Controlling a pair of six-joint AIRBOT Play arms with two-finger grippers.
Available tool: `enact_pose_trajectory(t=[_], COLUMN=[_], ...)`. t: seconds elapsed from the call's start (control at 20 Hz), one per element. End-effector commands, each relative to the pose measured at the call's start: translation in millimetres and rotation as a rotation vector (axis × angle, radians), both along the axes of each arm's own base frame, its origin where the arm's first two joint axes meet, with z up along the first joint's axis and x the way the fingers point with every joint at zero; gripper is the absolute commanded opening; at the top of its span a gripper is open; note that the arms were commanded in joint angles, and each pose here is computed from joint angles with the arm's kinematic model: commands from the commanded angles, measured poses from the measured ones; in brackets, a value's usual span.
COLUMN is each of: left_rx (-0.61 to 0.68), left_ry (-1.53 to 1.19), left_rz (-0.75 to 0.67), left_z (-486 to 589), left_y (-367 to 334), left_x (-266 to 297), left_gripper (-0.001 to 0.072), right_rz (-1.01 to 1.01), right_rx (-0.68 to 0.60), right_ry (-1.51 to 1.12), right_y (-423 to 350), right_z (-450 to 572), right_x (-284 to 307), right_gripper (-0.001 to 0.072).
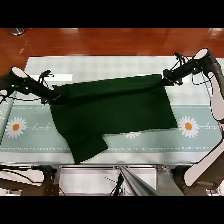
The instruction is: Fold the shirts.
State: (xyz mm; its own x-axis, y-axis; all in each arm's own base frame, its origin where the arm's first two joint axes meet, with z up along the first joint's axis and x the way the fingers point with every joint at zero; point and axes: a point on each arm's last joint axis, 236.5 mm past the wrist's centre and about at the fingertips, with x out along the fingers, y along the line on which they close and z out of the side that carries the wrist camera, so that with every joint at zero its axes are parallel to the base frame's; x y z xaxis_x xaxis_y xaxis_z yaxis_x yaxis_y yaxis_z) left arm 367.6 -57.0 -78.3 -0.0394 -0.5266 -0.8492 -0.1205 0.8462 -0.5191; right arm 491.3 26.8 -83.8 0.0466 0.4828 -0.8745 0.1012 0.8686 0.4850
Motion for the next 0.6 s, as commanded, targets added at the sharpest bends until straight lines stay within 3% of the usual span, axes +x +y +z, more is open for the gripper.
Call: enact_pose_trajectory(t=[0.0, 0.2, 0.35, 0.45, 0.55], left_rx=[-0.023, 0.071, 0.218, 0.153, -0.001], left_ry=[0.065, 0.088, 0.186, 0.216, 0.161], left_rz=[-0.032, 0.014, 0.107, 0.225, 0.332], left_z=[7.6, 28.9, 20.4, 6.0, -3.1], left_y=[-3.4, 26.8, 69.2, 63.0, 32.1], left_x=[-16.0, -39.6, -106.7, -148.6, -169.0], left_gripper=[0.0705, 0.0705, 0.0704, 0.0704, 0.0704], right_rz=[0.014, -0.003, -0.053, -0.123, -0.201], right_rx=[0.007, -0.089, -0.086, -0.003, 0.103], right_ry=[0.051, 0.044, 0.007, -0.064, -0.161], right_y=[2.1, -35.9, -48.4, -31.0, -1.5], right_z=[4.5, 41.8, 57.1, 54.0, 54.7], right_x=[-13.1, -31.9, -64.6, -85.3, -105.5], right_gripper=[0.0625, 0.0625, 0.0625, 0.0625, 0.0625])
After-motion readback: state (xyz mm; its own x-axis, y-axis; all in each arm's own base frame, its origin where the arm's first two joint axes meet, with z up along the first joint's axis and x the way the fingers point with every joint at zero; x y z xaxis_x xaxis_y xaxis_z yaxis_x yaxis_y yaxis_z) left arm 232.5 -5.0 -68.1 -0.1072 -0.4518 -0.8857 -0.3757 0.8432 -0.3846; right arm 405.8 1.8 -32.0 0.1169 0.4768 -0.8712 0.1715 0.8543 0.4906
